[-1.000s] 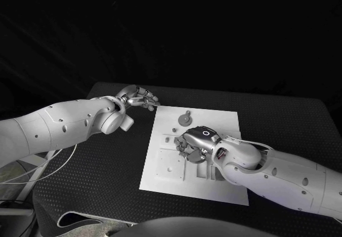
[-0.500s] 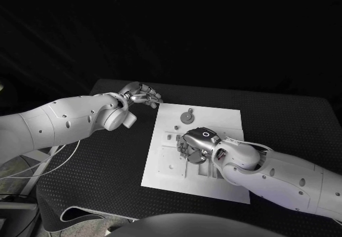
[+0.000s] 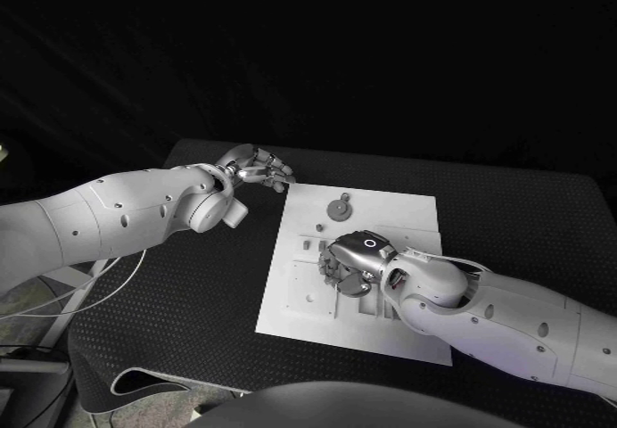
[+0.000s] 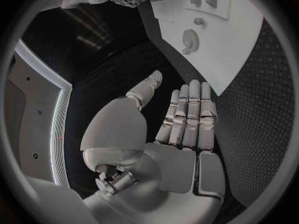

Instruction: Assemble the parts on the task board

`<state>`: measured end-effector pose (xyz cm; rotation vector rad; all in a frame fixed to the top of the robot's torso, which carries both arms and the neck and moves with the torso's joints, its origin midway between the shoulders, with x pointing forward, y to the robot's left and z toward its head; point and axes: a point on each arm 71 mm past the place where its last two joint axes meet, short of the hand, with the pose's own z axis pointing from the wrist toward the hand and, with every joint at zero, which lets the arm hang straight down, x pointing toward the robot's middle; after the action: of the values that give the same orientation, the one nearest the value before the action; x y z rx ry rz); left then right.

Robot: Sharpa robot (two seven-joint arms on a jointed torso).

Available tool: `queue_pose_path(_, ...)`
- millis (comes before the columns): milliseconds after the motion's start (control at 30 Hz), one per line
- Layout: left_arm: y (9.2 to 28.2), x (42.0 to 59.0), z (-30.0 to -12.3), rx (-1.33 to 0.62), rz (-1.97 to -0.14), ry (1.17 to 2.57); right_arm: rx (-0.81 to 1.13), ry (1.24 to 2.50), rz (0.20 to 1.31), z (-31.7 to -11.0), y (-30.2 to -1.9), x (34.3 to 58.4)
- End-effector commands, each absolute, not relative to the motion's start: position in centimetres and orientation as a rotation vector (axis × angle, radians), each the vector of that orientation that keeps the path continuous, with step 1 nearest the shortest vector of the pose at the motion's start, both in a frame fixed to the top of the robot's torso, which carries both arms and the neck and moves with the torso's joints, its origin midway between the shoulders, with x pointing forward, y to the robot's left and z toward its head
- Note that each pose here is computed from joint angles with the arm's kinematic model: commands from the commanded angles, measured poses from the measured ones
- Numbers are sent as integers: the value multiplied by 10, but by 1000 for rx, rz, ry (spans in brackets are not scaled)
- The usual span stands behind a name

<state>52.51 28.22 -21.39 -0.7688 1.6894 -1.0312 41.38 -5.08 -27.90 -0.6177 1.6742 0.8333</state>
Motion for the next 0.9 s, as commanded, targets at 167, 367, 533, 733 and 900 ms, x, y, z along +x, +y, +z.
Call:
queue_pose_path(167,281,525,-212,-767,-1046,1683,-646,1686,829,-282,-50,413)
queue_pose_path(367,281,525,-212,-767,-1046,1683,-648,1692,825,-283,-51,413)
queue_pose_path(533,281,525,-212,-767,-1045,1683,-650,1697,823,-284,-52,413)
queue_pose_path(733,282,525,-212,-768,-1045,1684,-650,1701,818,-285,-54,413)
queue_pose_path(900,281,525,-212,-767,-1045,1683,-658,1708,812,-286,-53,414)
